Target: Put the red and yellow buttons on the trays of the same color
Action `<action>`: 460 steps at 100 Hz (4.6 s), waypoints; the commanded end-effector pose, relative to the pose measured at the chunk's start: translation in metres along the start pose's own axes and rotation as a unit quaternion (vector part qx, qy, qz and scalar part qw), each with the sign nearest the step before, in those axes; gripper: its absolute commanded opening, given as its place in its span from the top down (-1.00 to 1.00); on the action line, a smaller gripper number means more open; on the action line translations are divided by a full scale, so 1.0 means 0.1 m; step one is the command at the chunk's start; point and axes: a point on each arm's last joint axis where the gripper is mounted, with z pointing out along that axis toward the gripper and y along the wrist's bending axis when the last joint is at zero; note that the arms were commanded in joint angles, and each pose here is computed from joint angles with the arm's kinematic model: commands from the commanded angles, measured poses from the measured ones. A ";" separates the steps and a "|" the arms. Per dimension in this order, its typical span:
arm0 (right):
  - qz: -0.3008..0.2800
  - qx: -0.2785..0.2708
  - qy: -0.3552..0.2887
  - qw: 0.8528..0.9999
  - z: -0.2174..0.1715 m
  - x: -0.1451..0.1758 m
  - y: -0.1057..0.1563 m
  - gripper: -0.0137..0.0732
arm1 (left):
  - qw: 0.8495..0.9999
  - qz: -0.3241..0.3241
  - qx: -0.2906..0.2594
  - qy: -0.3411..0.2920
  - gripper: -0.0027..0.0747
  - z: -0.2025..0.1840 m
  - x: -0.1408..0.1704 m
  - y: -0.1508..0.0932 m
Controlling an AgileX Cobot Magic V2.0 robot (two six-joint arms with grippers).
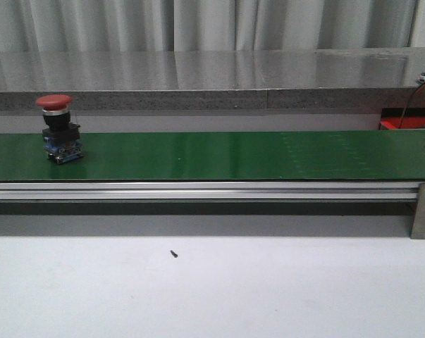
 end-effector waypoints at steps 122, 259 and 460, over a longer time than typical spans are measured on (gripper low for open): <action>-0.003 0.006 -0.047 0.999 -0.08 -0.12 0.00 0.84 | 0.968 0.200 0.146 -0.051 0.31 -0.96 0.30 -1.88; -0.003 0.005 -0.046 0.999 -0.08 -0.12 0.00 0.60 | 0.873 0.205 0.221 -0.384 0.67 -2.64 2.38 -0.89; -0.046 -0.069 0.135 0.987 1.67 -1.41 0.10 0.23 | 0.867 0.202 0.221 -0.398 0.98 -2.63 2.45 -0.85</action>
